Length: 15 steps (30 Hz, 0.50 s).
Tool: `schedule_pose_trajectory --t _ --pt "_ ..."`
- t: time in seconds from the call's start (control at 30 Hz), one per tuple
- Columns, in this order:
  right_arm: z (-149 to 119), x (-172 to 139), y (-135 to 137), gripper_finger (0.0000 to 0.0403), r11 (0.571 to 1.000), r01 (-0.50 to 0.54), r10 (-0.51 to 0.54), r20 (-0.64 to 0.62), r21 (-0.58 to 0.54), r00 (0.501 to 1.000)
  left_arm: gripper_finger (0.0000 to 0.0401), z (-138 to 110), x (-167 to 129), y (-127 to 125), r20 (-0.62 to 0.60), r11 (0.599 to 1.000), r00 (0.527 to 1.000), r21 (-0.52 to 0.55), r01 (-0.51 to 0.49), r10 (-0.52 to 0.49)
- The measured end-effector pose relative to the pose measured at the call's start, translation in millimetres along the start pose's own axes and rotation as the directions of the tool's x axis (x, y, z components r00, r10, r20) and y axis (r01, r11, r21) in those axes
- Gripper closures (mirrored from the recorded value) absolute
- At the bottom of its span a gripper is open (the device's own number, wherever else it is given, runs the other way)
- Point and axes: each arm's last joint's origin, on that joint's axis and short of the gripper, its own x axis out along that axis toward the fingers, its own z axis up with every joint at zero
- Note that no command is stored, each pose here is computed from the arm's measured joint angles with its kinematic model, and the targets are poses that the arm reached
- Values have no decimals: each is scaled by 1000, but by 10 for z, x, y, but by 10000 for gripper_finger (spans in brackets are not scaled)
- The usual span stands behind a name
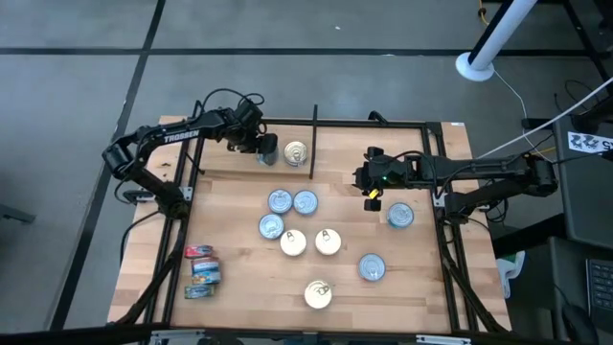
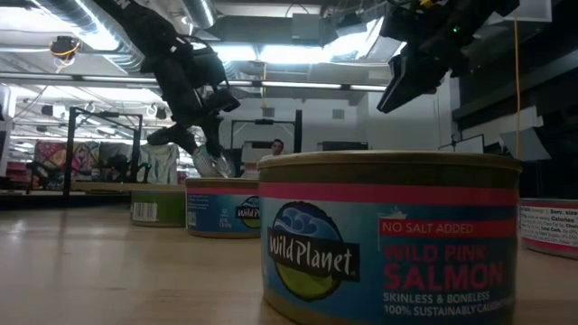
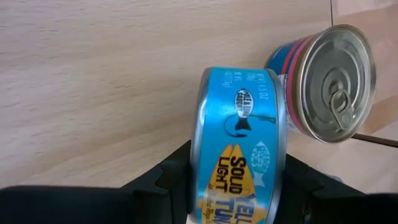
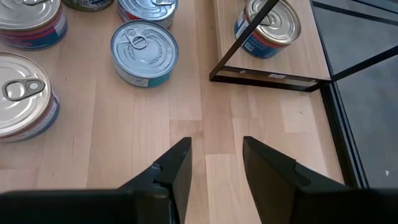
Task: Stack canned seafood by type on shelf
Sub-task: Put the yellow blue tuna can on the shelf
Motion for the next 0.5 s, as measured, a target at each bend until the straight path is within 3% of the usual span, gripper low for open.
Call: schedule_pose_trajectory --t 0.5 --pt "-2 0 0 260 1000 0 0 -2 -1 1000 248 20 2 -4 24 999 1000 43 -1 0"
